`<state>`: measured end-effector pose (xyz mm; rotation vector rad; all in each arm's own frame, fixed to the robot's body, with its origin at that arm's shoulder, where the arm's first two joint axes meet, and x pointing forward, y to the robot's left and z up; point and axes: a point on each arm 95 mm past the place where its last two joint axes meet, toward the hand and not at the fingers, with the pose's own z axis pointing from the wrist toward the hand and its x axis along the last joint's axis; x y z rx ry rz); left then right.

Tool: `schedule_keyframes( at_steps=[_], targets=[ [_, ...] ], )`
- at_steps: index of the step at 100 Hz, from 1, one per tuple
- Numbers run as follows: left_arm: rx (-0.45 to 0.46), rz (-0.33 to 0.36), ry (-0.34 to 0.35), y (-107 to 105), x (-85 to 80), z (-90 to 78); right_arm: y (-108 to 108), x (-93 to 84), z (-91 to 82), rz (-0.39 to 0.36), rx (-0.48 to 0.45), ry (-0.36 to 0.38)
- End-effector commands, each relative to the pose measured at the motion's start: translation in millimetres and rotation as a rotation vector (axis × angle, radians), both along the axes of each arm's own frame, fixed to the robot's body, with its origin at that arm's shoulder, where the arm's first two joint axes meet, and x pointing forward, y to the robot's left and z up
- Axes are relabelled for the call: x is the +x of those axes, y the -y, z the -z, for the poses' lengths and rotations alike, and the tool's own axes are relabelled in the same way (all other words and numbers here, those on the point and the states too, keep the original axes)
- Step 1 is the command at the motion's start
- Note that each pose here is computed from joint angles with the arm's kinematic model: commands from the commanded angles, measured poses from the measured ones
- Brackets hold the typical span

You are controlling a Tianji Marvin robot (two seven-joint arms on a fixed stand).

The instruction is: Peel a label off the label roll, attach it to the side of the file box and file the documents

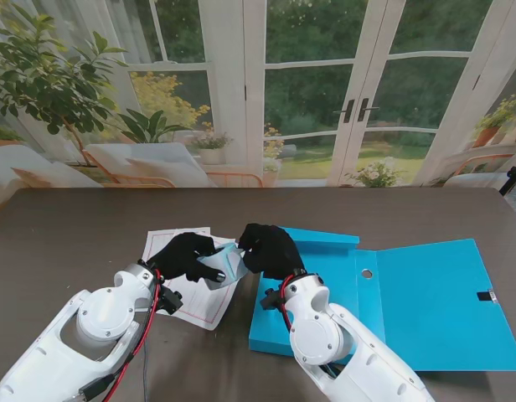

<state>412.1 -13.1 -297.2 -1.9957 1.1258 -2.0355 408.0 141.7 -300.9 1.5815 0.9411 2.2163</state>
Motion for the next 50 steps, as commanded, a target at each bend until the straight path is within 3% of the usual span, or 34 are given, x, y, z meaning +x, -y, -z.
schedule_keyframes(
  at_steps=[1, 50],
  targets=[
    [0.002, 0.021, 0.009, 1.8, 0.4, -5.2, -3.6, -1.0, 1.4, -0.011, 0.008, -0.012],
    [0.026, 0.016, 0.001, 1.6, -2.5, -5.0, -2.8, -2.4, 4.0, -0.073, 0.033, -0.037]
  ],
)
